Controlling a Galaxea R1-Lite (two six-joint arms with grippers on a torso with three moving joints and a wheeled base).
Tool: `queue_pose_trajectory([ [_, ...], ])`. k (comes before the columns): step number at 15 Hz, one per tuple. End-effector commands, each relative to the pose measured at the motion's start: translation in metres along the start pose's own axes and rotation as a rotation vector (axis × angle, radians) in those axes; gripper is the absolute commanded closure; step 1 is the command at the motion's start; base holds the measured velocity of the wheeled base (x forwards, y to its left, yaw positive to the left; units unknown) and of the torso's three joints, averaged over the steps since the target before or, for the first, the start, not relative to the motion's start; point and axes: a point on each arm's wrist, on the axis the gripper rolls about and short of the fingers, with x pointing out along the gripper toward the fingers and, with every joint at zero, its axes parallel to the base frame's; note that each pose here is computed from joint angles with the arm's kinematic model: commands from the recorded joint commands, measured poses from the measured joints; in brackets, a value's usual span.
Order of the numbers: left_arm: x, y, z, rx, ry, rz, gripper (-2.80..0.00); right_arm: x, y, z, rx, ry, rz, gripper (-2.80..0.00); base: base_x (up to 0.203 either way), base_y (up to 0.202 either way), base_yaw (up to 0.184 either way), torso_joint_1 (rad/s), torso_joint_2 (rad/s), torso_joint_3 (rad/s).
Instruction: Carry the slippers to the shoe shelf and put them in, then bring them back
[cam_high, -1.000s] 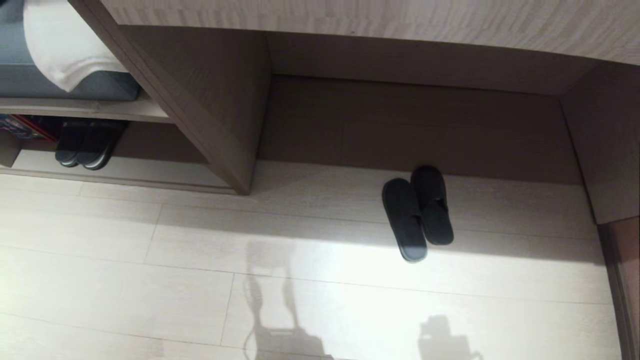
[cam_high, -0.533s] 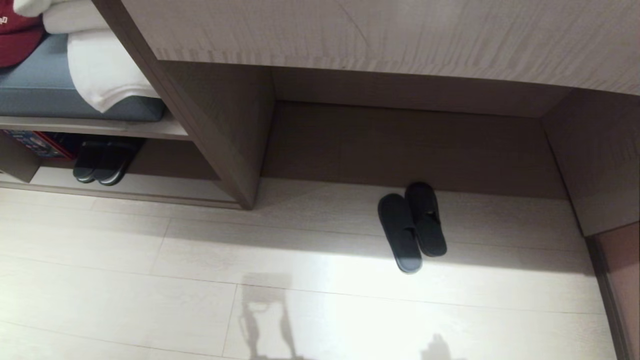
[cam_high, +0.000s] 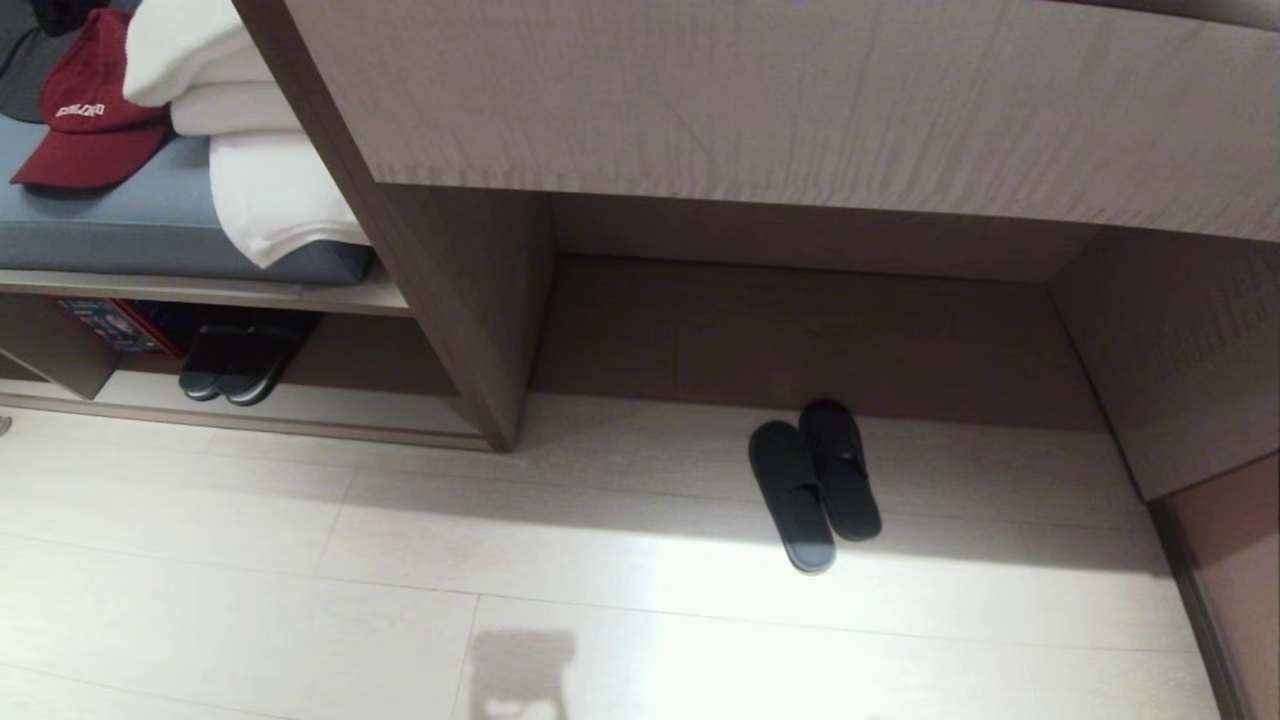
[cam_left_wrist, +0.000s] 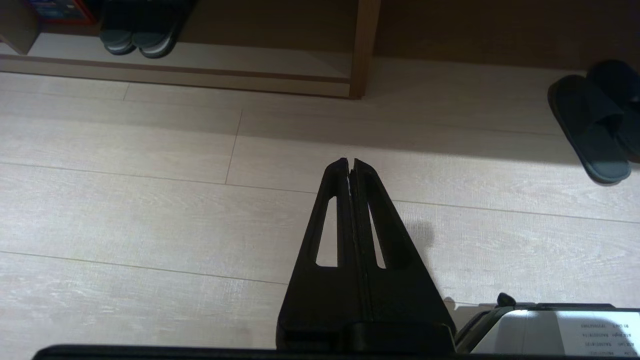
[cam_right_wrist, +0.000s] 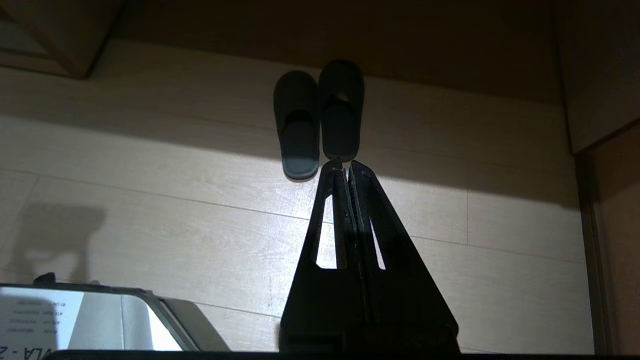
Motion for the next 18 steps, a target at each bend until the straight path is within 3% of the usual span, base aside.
queue_pose_trajectory([
  [1, 0.0001, 0.0000, 0.0001, 0.000, 0.000, 0.000, 0.00, 0.0002, 0.0000, -0.0002, 0.000, 0.002, 0.000, 0.00, 0.000, 0.000, 0.000, 0.006, 0.00, 0.199],
  [18, 0.0001, 0.0000, 0.0001, 0.000, 0.000, 0.001, 0.00, 0.0002, 0.0000, -0.0004, 0.000, 0.003, 0.000, 0.00, 0.000, 0.000, 0.000, 0.002, 0.00, 0.203],
])
